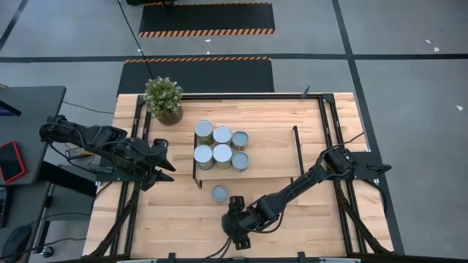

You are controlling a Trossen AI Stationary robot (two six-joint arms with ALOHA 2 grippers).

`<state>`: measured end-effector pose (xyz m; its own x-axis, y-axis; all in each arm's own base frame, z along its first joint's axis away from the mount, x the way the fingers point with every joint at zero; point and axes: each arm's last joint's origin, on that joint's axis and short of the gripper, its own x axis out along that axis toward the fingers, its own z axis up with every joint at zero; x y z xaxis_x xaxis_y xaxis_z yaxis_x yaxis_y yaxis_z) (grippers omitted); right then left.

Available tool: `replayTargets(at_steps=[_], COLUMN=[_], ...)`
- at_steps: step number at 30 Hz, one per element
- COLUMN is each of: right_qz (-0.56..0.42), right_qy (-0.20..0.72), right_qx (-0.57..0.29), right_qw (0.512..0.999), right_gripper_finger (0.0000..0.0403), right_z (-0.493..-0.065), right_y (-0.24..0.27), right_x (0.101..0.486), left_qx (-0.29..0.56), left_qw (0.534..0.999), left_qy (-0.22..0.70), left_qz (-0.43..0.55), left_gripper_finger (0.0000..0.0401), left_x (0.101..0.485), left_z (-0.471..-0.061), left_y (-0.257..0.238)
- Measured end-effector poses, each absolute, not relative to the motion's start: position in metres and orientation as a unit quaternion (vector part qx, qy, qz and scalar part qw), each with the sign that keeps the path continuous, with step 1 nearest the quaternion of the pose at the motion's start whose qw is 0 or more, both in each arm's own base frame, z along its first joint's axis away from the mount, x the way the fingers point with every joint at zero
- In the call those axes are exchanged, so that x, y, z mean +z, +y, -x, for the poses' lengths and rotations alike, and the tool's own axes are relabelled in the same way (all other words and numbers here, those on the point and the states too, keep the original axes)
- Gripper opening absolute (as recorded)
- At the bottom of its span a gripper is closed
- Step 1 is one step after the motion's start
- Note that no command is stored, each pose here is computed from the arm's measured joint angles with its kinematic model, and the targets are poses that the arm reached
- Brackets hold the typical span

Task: Pick and place cans onto a shelf
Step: Put the canned mixed vegetables on the shelf

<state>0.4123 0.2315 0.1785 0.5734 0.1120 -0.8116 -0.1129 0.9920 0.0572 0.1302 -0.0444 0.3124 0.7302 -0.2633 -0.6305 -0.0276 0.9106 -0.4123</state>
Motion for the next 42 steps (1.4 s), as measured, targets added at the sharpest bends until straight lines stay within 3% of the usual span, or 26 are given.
replayTargets(at_steps=[8, 12, 18, 26, 34, 42], right_qz=[-0.032, -0.046, -0.096, -0.056, -0.046, -0.055], right_qy=[0.462, 0.474, 0.477, 0.445, 0.459, 0.482], right_qx=[0.043, 0.027, -0.019, -0.11, -0.242, -0.217], right_qw=[0.885, 0.879, 0.873, 0.887, 0.853, 0.847], right_gripper_finger=[0.0292, 0.0291, 0.0294, 0.0298, 0.03, 0.0298], right_z=[-0.411, -0.401, -0.366, -0.314, -0.297, -0.311], right_y=[0.219, 0.21, 0.187, 0.146, 0.098, 0.075], right_x=[0.195, 0.216, 0.279, 0.345, 0.356, 0.334], left_qx=[-0.066, -0.07, -0.07, -0.033, -0.039, -0.032], left_qw=[0.909, 0.912, 0.912, 0.923, 0.932, 0.933], left_qy=[0.361, 0.36, 0.359, 0.344, 0.313, 0.311], left_qz=[0.196, 0.186, 0.184, 0.17, 0.178, 0.18], left_gripper_finger=[0.0203, 0.0203, 0.0203, 0.0203, 0.0203, 0.0203], left_x=[0.312, 0.312, 0.312, 0.313, 0.318, 0.318], left_z=[-0.13, -0.13, -0.13, -0.132, -0.136, -0.136], left_y=[-0.044, -0.044, -0.044, -0.042, -0.043, -0.043])
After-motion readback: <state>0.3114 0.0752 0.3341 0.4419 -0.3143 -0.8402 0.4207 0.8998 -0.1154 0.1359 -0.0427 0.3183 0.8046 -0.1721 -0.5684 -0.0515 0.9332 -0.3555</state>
